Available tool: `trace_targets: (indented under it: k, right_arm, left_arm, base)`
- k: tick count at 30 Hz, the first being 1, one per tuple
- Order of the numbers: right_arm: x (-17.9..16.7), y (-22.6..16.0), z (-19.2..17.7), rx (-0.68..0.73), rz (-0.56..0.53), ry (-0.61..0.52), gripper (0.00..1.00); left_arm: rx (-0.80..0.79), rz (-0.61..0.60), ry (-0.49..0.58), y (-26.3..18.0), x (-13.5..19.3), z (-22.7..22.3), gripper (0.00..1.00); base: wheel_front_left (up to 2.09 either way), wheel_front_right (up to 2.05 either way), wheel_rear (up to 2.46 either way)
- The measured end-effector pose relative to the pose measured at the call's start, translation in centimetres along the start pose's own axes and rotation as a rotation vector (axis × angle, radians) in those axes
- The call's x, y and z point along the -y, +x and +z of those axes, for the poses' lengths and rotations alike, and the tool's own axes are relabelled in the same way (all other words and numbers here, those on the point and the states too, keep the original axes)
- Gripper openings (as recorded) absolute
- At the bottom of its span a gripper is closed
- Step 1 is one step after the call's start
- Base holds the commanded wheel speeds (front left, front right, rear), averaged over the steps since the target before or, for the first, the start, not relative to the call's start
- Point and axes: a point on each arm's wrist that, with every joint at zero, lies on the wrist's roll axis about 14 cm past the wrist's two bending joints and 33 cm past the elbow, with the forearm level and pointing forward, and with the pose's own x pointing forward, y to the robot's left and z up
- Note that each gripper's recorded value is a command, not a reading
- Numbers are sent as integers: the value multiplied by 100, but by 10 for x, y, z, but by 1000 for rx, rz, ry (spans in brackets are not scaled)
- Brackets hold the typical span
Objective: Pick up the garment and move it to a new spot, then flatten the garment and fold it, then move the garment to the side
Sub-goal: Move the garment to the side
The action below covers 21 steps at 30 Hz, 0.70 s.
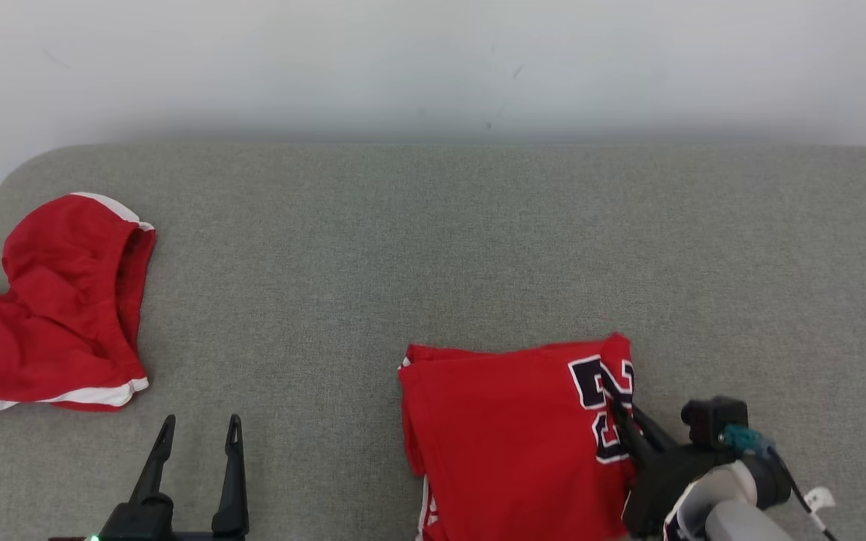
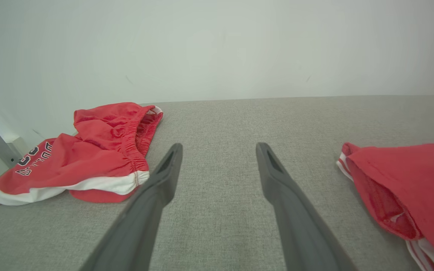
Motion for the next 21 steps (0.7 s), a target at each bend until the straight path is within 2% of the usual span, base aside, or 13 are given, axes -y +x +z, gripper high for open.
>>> trace_targets:
  k: [7,12,17,21]
  right_arm:
    - [14,21,41,68,15,-51,0]
    - [37,36,74,108,7,-127,0]
    - [81,47,106,135,-50,-195,0]
    - [139,52,128,146,-150,-234,0]
  left_arm:
    - [-8,-11,-14,8,5,-4,100]
    - [-14,-27,-24,22,13,-7,100]
    - [3,-78,-33,45,30,-6,100]
    - [29,-117,-43,72,44,-5,100]
  base:
    - [0,0,0]
    - [0,0,0]
    - [0,0,0]
    - [0,0,0]
